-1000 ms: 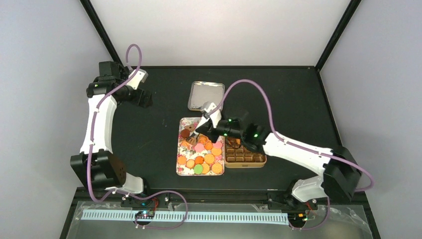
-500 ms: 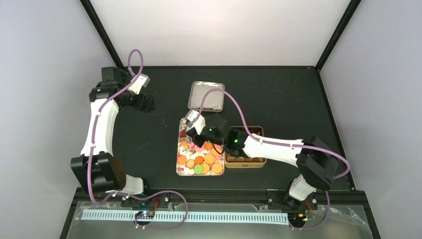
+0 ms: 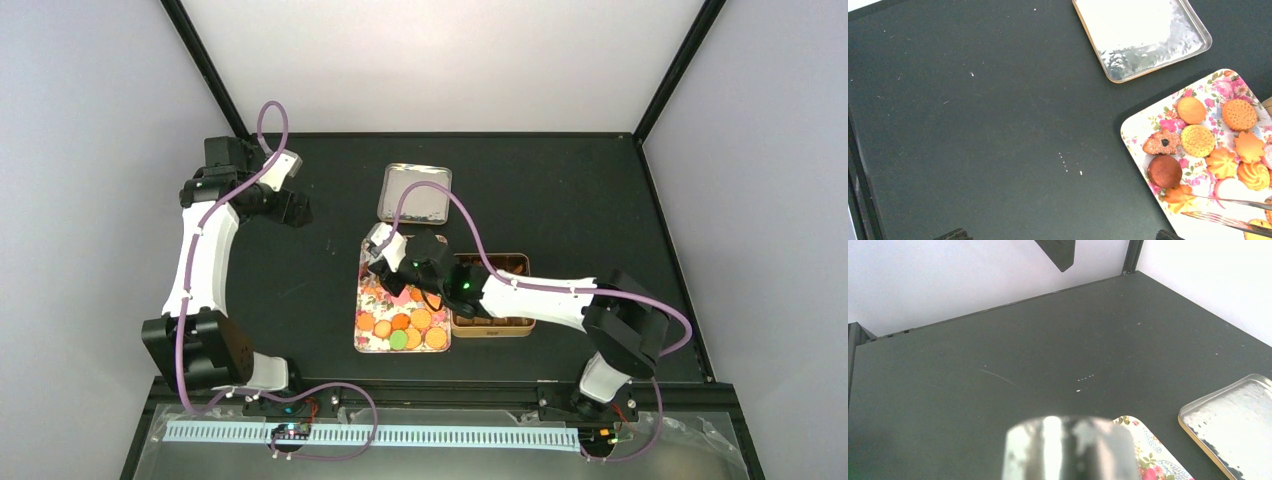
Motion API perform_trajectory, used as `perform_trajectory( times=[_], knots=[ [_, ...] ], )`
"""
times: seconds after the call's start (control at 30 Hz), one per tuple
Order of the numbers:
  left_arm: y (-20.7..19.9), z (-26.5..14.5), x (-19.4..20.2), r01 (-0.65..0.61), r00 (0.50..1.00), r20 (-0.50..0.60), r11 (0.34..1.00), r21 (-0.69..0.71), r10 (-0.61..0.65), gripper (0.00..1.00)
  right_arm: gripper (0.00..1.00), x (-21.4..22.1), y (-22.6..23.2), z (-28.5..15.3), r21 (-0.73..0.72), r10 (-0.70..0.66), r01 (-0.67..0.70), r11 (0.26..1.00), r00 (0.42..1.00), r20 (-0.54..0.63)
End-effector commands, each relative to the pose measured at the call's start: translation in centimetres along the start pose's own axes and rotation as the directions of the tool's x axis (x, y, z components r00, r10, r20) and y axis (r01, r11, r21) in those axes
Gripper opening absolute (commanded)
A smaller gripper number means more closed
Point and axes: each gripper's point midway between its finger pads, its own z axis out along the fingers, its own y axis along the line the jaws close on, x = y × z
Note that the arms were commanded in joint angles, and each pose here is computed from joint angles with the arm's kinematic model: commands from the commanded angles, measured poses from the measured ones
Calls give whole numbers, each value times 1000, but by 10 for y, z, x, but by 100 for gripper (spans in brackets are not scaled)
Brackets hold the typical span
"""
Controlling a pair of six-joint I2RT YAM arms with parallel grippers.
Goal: Pack the cookies
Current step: Pick up the fake cookies from the plate.
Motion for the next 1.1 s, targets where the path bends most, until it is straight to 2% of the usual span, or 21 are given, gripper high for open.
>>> perform_trajectory(
  times=[0.0,0.37,0.83,0.93,1.07],
  knots=[
    [-1,-7,-8,-10,999,43,1000,-2,10,99,26,-21,4,5,16,-16,15,1000,997,74],
    [-1,-7,-8,-18,999,44,1000,-4,18,98,34,-3,7,9,35,-38,37,999,998,40],
    [-3,-7,-8,-18,999,47,1000,7,17,98,35,22,22,16,33,-83,83,996,997,-4],
    [-3,-7,-7,-22,999,43,1000,4,22,97,32,23,25,18,23,-70,70,997,998,2],
    [-2,-8,-7,-29,999,46,1000,-1,29,97,21,21,24,18,35,-65,64,997,998,12]
  ],
)
